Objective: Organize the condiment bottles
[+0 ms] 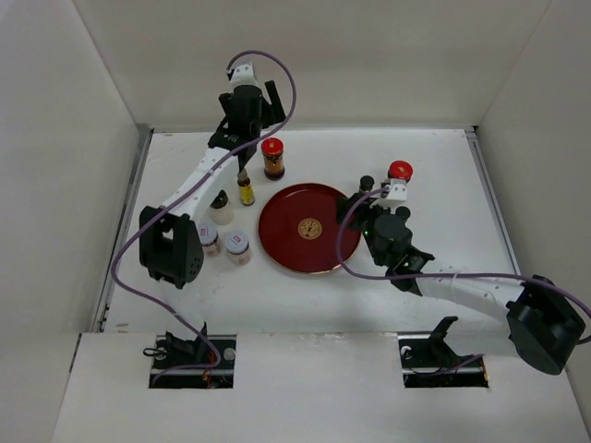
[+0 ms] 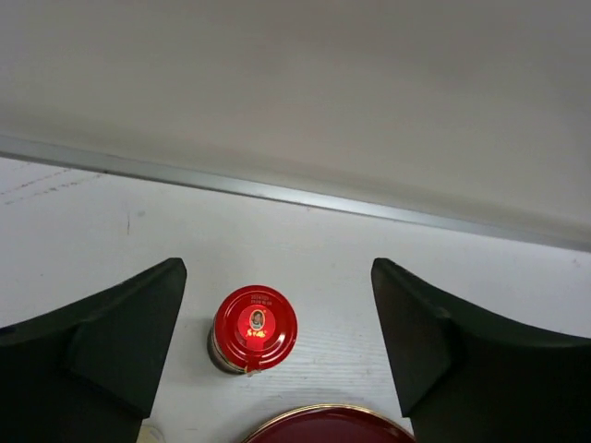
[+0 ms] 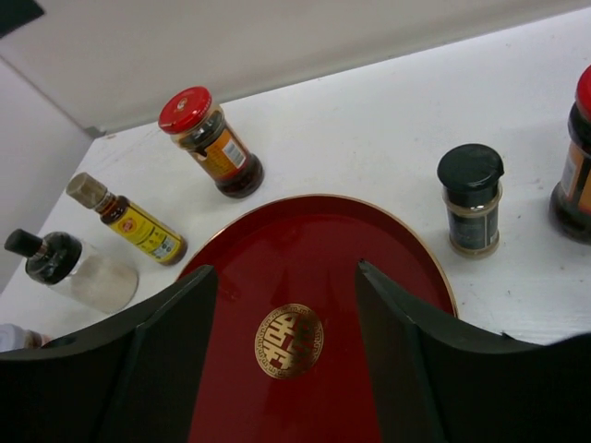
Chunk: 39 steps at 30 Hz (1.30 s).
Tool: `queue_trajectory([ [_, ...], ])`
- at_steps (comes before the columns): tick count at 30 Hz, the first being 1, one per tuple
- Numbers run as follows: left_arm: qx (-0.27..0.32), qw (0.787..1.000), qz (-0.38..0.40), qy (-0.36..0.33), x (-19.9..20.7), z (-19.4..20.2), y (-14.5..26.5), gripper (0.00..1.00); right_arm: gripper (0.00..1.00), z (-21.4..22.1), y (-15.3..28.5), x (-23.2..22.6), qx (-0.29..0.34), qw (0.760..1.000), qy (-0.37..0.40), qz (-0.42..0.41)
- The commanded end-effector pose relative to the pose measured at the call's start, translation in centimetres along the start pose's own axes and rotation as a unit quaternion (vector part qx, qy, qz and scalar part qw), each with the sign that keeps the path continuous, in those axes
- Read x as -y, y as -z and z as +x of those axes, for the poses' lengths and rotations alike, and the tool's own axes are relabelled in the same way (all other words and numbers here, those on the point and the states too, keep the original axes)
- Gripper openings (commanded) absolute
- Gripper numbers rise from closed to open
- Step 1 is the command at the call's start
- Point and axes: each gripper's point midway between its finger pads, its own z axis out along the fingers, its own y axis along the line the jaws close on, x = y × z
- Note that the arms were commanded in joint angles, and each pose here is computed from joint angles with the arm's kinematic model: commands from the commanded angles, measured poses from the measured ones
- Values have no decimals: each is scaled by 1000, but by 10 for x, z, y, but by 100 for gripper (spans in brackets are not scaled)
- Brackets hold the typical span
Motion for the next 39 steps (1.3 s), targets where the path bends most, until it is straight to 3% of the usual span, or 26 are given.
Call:
queue_trajectory([
  [1,-56,998,16,-37,5,24,-12,86,72,-2,-4,-9,1,1000,-13,-20],
  [10,-121,990,-13,-70,-14,82,-35,91,85,2,-8,0,-2,1000,-13,-8],
  [28,-168,980,-23,-105,-21,138,-44,87,86,6,-10,-3,-11,1000,-16,-15],
  [35,-176,978,-23,-107,-20,147,-48,70,86,3,-9,-1,-7,1000,-19,-14],
  [39,-165,980,-20,-105,-16,138,-52,49,86,-2,-7,-1,-1,1000,-20,-15],
])
